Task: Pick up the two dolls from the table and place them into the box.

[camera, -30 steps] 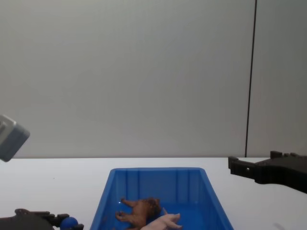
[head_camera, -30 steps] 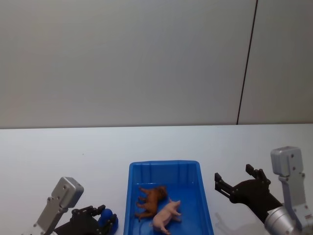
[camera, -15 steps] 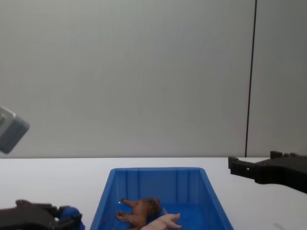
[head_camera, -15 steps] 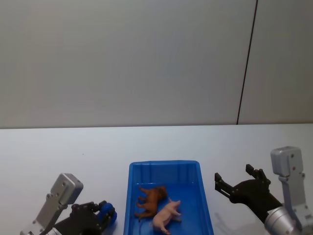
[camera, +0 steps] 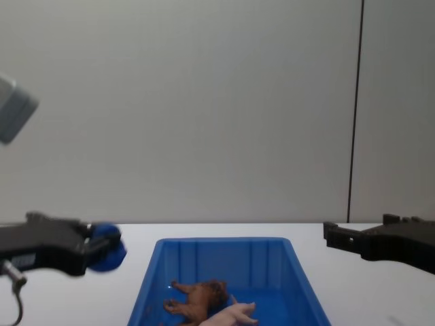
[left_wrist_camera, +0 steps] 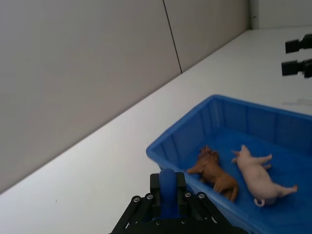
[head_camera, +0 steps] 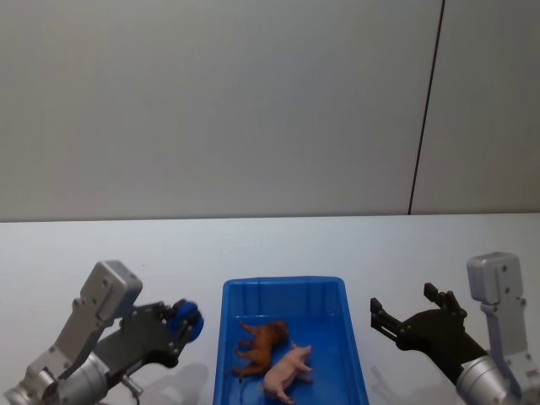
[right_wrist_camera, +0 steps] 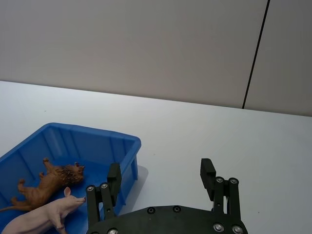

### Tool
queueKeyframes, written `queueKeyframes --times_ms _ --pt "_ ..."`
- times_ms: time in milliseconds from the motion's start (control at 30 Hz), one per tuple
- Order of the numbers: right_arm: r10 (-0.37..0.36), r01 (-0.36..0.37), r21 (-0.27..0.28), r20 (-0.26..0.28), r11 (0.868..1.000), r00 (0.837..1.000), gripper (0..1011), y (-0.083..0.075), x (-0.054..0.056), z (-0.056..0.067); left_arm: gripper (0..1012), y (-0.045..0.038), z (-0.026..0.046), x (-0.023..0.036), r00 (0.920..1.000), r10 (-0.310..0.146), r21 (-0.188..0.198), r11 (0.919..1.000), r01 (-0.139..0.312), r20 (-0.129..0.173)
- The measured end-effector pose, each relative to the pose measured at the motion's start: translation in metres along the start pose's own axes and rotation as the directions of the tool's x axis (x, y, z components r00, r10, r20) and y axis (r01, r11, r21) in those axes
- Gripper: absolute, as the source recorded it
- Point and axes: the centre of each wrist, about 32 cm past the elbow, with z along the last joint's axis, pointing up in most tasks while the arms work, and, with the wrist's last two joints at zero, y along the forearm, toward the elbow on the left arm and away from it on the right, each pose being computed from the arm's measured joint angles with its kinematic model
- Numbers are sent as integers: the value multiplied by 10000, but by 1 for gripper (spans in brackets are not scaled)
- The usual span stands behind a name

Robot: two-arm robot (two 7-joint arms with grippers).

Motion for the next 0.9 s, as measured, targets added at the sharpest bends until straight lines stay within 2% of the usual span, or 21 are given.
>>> queueKeyframes --times_ms 167,200,300,367,467,500,600,700,900 --pt "0 0 1 1 10000 10000 1001 0 0 0 151 -52 194 -27 9991 -194 -536 9983 214 384" --pt "0 0 0 1 10000 10000 1001 0 0 0 151 -52 194 -27 9991 -194 -536 9983 214 384" --pt "1 -1 1 0 10000 10000 1001 0 0 0 134 -118 315 -83 9973 -477 -887 9947 525 561" --pt "1 -1 0 0 10000 10000 1001 0 0 0 123 -146 358 -109 9964 -584 -1017 9927 644 611" --pt "0 0 1 0 10000 10000 1001 0 0 0 200 -226 468 -191 9940 -839 -1298 9872 924 699" --pt "0 0 1 0 10000 10000 1001 0 0 0 245 -226 468 -191 9940 -839 -1298 9872 924 699" --pt "0 0 1 0 10000 10000 1001 0 0 0 327 -274 529 -248 9928 -961 -1400 9845 1055 717" --pt "0 0 1 0 10000 10000 1001 0 0 0 450 -327 596 -317 9916 -1078 -1501 9817 1175 709" --pt "0 0 0 1 10000 10000 1001 0 0 0 635 -377 664 -383 9909 -1152 -1590 9793 1251 701"
